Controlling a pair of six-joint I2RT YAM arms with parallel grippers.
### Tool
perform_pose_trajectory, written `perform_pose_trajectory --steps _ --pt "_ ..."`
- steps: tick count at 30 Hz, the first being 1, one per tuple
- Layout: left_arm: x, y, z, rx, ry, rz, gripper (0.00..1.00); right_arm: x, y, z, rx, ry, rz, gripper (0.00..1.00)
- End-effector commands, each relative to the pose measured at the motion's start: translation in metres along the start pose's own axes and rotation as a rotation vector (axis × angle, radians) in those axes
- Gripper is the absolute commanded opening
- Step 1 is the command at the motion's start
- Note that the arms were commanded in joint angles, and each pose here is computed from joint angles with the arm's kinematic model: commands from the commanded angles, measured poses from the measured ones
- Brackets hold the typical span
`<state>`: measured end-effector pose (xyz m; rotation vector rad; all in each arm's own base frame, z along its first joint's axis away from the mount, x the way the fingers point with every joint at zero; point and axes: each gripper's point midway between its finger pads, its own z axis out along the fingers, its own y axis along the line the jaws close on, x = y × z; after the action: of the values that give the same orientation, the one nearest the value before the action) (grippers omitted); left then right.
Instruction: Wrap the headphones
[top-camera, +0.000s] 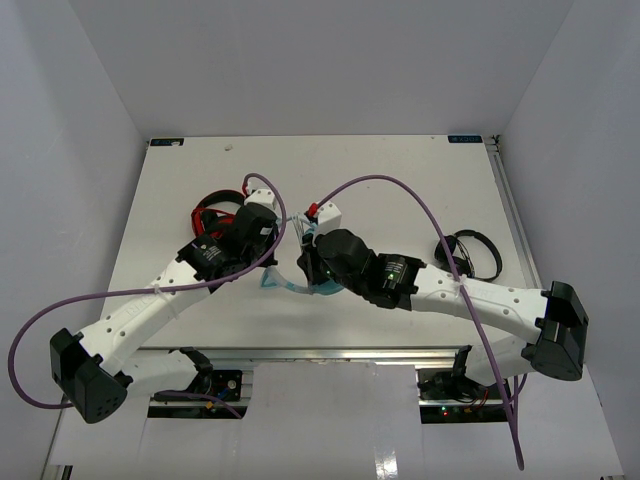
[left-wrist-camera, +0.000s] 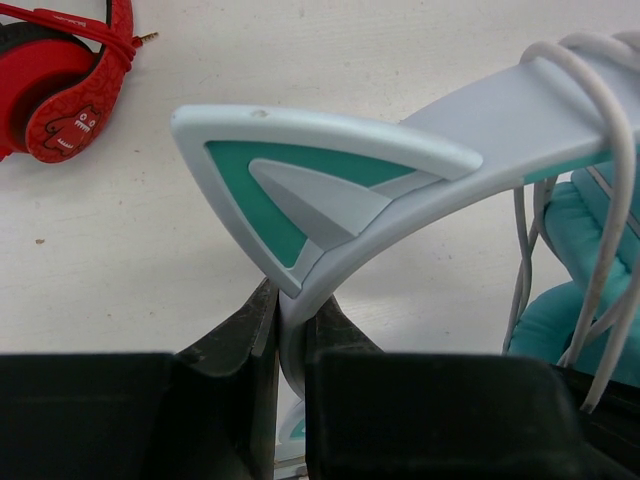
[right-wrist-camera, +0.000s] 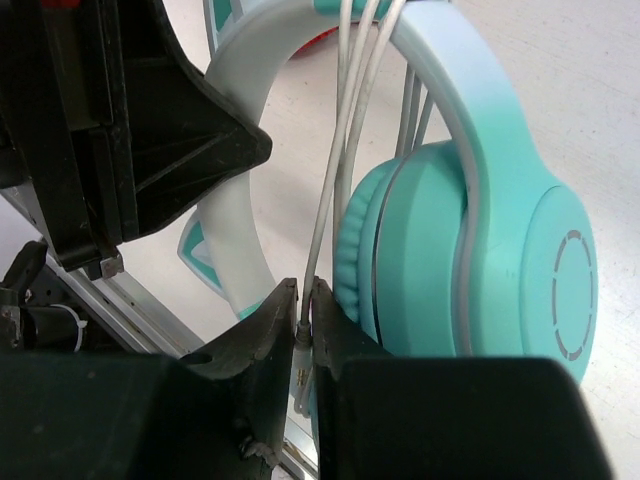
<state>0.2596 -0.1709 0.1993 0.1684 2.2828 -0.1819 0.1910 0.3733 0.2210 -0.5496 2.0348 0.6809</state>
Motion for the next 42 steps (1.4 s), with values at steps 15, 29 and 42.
perform_pose_trajectory --steps 15,29,42 --pt "-0.052 -0.007 -0.012 0.01 -0.154 -0.098 0.0 0.01 -0.007 -0.016 0.043 0.041 -0.039 0.32" --pt "-0.058 -0.009 -0.011 0.004 -0.153 -0.097 0.0 0.008 -0.011 -0.056 -0.012 0.009 -0.023 0.42" --pt "-0.053 -0.012 0.002 0.001 -0.131 -0.089 0.0 -0.026 -0.022 -0.088 -0.031 -0.185 0.012 0.39"
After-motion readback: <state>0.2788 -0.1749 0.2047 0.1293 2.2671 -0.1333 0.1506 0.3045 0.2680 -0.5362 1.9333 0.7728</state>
